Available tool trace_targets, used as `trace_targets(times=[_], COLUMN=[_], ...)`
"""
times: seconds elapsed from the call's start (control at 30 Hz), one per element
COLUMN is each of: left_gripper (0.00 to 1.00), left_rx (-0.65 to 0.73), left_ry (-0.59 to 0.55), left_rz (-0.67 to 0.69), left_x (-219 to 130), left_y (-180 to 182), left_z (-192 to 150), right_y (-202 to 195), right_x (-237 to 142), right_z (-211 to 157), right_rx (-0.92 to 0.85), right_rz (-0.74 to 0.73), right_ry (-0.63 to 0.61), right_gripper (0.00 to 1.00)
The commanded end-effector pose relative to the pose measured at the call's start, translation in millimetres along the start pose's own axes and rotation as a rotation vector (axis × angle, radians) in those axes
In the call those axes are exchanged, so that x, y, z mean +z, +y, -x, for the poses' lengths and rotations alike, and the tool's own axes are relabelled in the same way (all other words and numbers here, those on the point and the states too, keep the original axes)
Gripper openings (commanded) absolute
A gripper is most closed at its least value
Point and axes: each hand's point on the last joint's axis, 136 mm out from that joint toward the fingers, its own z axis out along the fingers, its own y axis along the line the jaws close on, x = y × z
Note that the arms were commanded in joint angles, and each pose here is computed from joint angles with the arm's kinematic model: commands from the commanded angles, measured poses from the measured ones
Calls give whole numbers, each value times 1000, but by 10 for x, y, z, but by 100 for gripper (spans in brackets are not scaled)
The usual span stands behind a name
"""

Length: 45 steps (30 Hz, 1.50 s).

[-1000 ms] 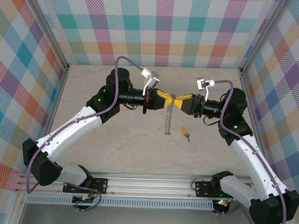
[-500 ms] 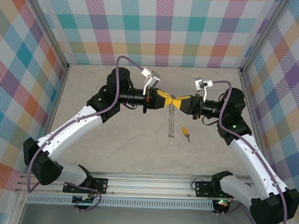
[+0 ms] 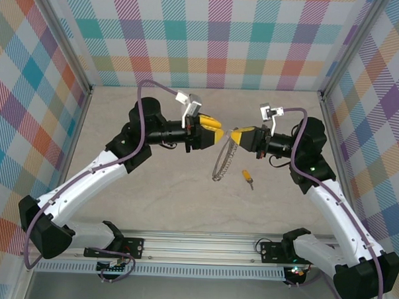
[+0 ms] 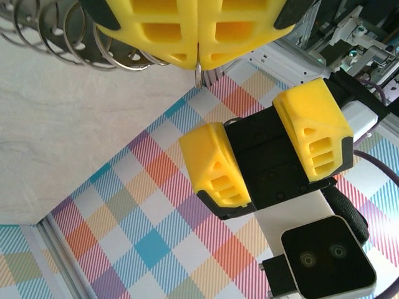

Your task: Put the keys on the keyring

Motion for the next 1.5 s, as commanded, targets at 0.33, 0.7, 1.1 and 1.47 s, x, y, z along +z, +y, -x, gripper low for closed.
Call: trace_targets(times=[0.33,0.7,1.1,1.47], left_gripper=[35,33,33,41], left_rx=[-113,-129,-115,-107], left_ry=[-144,-139,-141,-154], left_rz=[-39,-94,-131,-136], left_x=[66,201,306,305], left_y=[87,33,-34,-70], left_z=[171,172,226,238], right_y=[297,300,269,207], right_x=[-61,-53,-39,-34], right_z=[296,371,359,340], right_rx=[-125,-118,-106,-101], right_rz=[64,69,69,48], right_ry=[-134,-164,-158,-159], right_gripper=[0,0,0,0])
